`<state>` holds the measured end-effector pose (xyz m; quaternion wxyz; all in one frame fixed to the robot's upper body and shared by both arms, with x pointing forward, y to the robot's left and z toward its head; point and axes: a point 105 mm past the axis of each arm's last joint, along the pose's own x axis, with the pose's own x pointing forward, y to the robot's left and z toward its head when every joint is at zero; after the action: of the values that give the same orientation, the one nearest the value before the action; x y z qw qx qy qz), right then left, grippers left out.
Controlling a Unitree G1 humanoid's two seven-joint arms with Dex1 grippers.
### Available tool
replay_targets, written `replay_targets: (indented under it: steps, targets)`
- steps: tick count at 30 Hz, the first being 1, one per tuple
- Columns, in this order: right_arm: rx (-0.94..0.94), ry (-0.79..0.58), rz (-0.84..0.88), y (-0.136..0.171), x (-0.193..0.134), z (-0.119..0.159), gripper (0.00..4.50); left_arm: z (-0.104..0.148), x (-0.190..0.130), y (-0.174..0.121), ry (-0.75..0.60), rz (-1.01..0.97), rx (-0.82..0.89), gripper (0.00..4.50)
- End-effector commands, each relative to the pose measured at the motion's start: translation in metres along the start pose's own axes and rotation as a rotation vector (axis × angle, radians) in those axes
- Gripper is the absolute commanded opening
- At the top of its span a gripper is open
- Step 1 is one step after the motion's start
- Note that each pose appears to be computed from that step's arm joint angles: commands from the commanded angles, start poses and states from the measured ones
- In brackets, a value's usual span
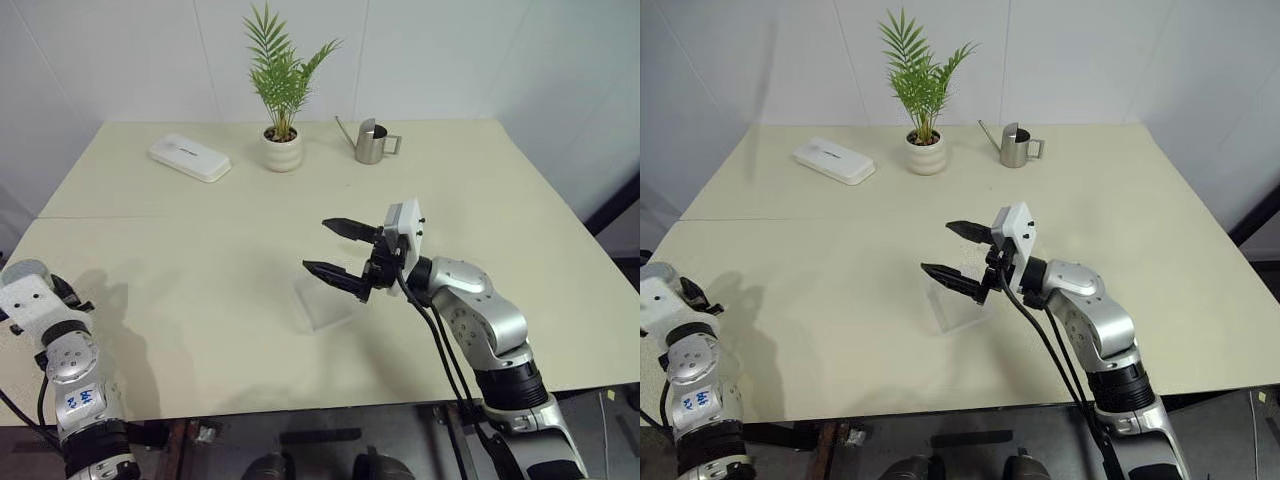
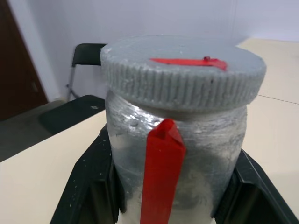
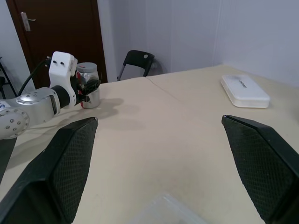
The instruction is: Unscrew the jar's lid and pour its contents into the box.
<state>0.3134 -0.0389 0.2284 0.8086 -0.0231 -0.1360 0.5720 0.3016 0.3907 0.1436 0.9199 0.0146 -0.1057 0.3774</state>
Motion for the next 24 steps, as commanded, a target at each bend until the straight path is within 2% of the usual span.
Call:
replay_targets:
  steps: [1,4,5,11,16,24]
  targets:
    - [-0.028,-0.050,-0.006,-0.001,-0.001,0.019,4.50,0.036,-0.005,-0.035,-0.111,-0.251,0.008,1.93]
    - [-0.053,-0.023,0.001,-0.003,0.006,0.027,4.50,0.063,-0.036,-0.105,-0.137,-0.774,-0.052,1.93]
    - [-0.067,-0.007,0.013,-0.002,0.009,0.029,4.50,0.068,-0.047,-0.119,-0.141,-0.905,-0.057,1.93]
    - [-0.094,0.030,0.119,0.014,0.037,0.046,4.50,0.081,-0.123,-0.173,-0.068,-1.617,-0.027,1.93]
    - [-0.088,0.031,0.156,0.021,0.054,0.052,4.50,0.084,-0.143,-0.191,-0.049,-1.812,-0.016,1.93]
    - [-0.007,0.082,0.158,0.025,0.067,0.043,4.50,0.090,-0.150,-0.198,-0.080,-1.853,-0.024,1.93]
